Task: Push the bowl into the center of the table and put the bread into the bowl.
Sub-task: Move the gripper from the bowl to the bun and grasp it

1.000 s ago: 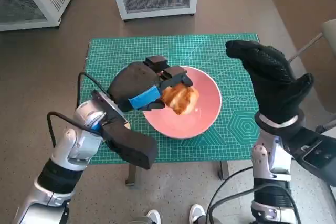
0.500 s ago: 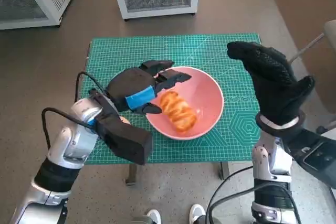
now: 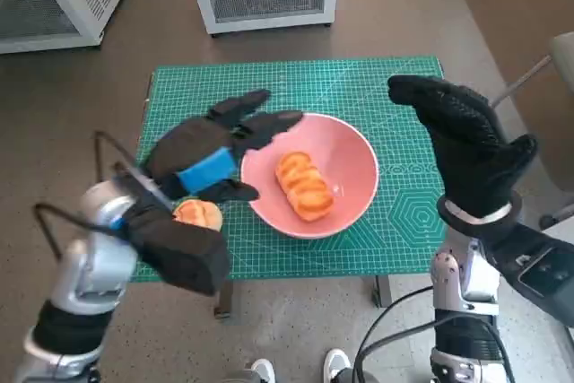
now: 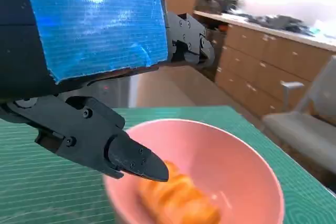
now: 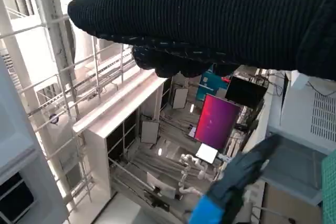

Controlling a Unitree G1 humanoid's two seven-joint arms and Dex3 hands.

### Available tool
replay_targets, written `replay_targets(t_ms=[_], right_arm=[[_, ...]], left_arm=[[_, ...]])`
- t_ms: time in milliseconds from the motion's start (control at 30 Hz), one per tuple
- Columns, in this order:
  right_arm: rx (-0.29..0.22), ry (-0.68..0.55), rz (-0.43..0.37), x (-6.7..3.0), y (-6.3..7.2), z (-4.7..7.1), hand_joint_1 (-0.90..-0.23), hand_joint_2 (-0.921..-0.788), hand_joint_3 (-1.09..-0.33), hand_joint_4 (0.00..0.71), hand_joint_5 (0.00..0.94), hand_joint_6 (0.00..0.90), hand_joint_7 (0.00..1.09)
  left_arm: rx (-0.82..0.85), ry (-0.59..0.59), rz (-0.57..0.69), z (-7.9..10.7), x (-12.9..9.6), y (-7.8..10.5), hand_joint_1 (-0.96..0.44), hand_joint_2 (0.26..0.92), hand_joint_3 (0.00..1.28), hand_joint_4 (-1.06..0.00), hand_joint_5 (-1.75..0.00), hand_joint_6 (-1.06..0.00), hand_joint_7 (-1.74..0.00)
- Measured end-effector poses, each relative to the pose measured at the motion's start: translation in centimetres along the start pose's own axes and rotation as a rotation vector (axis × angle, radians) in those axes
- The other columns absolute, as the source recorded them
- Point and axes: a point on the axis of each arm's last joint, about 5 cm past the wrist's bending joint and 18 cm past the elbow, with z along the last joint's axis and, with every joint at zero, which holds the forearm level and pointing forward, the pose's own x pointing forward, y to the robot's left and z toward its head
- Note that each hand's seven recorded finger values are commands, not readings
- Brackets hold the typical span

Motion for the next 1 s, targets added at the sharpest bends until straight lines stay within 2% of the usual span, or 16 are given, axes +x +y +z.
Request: replay_targets(t_ms=[167,333,633,1000], right_arm=[[0.001,0.000,0.001,0.02,0.0,0.0,-0.392,-0.921,-0.466,0.585,0.020,0.157,0.67],[0.001,0.001,0.001,0.01,0.0,0.0,-0.396,-0.921,-0.465,0.585,0.019,0.156,0.67],[0.010,0.013,0.001,0.01,0.0,0.0,-0.391,-0.921,-0.466,0.597,0.024,0.153,0.67],[0.022,0.021,0.004,0.11,0.0,0.0,-0.398,-0.921,-0.466,0.608,0.026,0.154,0.66]], left_arm=[[0.014,0.050,0.016,0.4,-1.9,1.8,-0.22,0.784,0.00,-0.14,-0.01,-0.25,-0.13],[0.013,0.108,0.002,0.5,-3.5,2.6,-0.20,0.764,0.00,-0.14,-0.01,-0.26,-0.13],[-0.051,0.220,-0.101,-0.4,-5.8,2.3,-0.16,0.750,0.00,-0.14,0.00,-0.27,-0.06],[-0.107,0.281,-0.199,-1.0,-6.9,1.1,-0.16,0.755,0.00,-0.13,0.00,-0.28,-0.03]])
